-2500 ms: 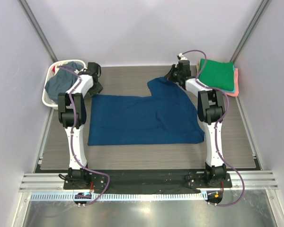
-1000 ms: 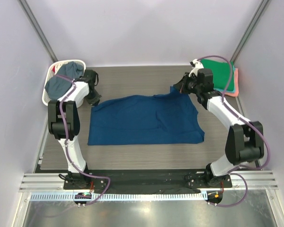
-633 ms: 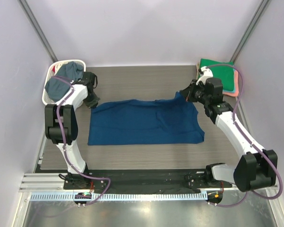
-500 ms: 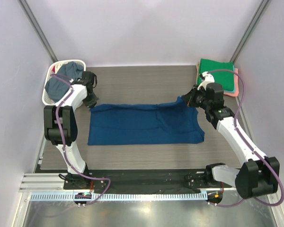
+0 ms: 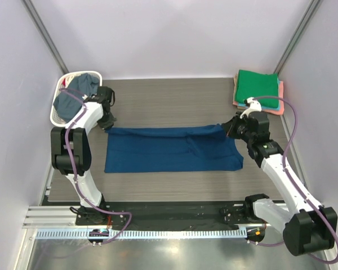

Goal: Fold and stack the t-shirts
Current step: Fold the tshirt

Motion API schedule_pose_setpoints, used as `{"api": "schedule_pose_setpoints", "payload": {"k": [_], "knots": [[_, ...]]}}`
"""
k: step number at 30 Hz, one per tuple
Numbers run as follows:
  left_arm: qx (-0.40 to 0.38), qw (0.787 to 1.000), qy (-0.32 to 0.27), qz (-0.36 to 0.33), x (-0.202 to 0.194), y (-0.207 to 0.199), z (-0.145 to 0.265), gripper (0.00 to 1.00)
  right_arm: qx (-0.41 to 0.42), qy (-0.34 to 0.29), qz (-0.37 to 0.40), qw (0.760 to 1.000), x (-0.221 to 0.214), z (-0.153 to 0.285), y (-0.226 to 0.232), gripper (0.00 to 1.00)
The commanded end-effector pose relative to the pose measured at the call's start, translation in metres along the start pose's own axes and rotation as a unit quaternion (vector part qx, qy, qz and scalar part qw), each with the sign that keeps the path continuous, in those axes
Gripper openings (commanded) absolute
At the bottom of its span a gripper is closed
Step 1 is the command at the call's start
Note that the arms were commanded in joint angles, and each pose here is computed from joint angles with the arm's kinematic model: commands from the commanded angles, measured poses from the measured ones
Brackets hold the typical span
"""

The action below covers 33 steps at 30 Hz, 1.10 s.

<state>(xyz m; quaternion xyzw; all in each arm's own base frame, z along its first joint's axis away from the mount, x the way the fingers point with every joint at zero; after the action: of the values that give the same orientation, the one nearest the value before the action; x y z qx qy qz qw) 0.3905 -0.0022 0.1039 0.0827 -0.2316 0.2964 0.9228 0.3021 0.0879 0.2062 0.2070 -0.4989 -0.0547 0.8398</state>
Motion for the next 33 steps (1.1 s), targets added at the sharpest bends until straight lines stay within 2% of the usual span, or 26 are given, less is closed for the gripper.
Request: {"api": "schedule_pose_setpoints", "payload": {"k": [1, 3, 4, 5, 6, 7, 10, 11, 12, 13, 16, 17, 20, 21, 24, 30, 31, 33], "knots": [[0.000, 1.000, -0.015, -0.002, 0.000, 0.008, 0.011, 0.00, -0.017, -0.042, -0.019, 0.999, 0.007, 0.015, -0.002, 0.01], [-0.006, 1.000, -0.014, 0.002, -0.003, 0.010, 0.015, 0.00, -0.040, -0.039, -0.043, 0.998, -0.006, 0.019, -0.011, 0.01], [-0.004, 1.000, -0.007, 0.002, -0.010, 0.013, 0.015, 0.00, -0.068, -0.059, -0.054, 0.995, -0.005, 0.026, -0.019, 0.01], [-0.006, 1.000, -0.007, 0.004, -0.013, 0.015, 0.016, 0.04, -0.083, -0.055, -0.083, 0.992, -0.016, 0.028, -0.025, 0.02], [-0.011, 1.000, -0.018, 0.011, -0.010, 0.017, 0.023, 0.09, -0.095, -0.058, -0.097, 0.989, -0.021, 0.032, -0.030, 0.19], [-0.005, 1.000, -0.015, 0.011, -0.017, 0.023, 0.023, 0.13, -0.100, -0.067, -0.123, 0.985, -0.029, 0.041, -0.033, 0.42], [0.002, 0.998, -0.048, 0.035, -0.011, 0.035, 0.039, 0.20, -0.104, -0.088, -0.156, 0.978, -0.048, 0.051, -0.041, 0.55], [-0.003, 0.998, -0.056, 0.040, -0.009, 0.036, 0.041, 0.24, -0.103, -0.120, -0.166, 0.973, -0.043, 0.061, -0.042, 0.59], [-0.009, 0.996, -0.070, 0.052, -0.004, 0.038, 0.049, 0.27, -0.100, -0.132, -0.180, 0.970, -0.042, 0.064, -0.042, 0.61], [-0.015, 0.996, -0.075, 0.055, -0.002, 0.037, 0.053, 0.38, -0.103, -0.138, -0.184, 0.968, -0.044, 0.065, -0.045, 0.62], [-0.051, 0.994, -0.079, 0.063, 0.004, 0.026, 0.060, 0.42, -0.086, -0.143, -0.186, 0.968, -0.037, 0.061, -0.038, 0.63], [-0.063, 0.993, -0.081, 0.064, 0.006, 0.020, 0.060, 0.41, -0.080, -0.101, -0.185, 0.974, -0.047, 0.048, -0.035, 0.63], [-0.090, 0.992, -0.073, 0.044, 0.002, 0.001, 0.051, 0.40, -0.035, -0.039, -0.186, 0.981, -0.052, 0.022, -0.018, 0.63], [-0.098, 0.992, -0.071, 0.029, -0.003, -0.009, 0.050, 0.39, -0.056, 0.010, -0.192, 0.980, -0.069, 0.004, -0.024, 0.63], [-0.105, 0.993, -0.054, -0.014, -0.015, -0.033, 0.038, 0.38, -0.077, 0.072, -0.198, 0.975, -0.087, -0.021, -0.025, 0.62], [-0.112, 0.991, 0.017, -0.068, -0.052, -0.070, 0.001, 0.36, -0.116, 0.120, -0.200, 0.966, -0.101, -0.047, -0.021, 0.63], [-0.111, 0.991, 0.028, -0.072, -0.058, -0.071, -0.004, 0.36, -0.132, 0.150, -0.202, 0.959, -0.116, -0.056, -0.026, 0.64], [-0.098, 0.990, 0.062, -0.075, -0.075, -0.071, -0.019, 0.33, -0.137, 0.170, -0.200, 0.955, -0.117, -0.070, -0.025, 0.64]]}}
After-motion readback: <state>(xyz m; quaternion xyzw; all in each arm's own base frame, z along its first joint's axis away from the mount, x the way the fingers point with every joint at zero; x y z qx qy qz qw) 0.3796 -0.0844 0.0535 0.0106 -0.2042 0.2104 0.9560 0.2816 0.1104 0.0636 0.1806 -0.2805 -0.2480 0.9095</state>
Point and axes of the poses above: each gripper's point midway between its finger pads, its own z axis back along the fingers, its own y axis along the line the jaws close on, x = y × z, the point moved 3 cm from there along z, back along the fingers
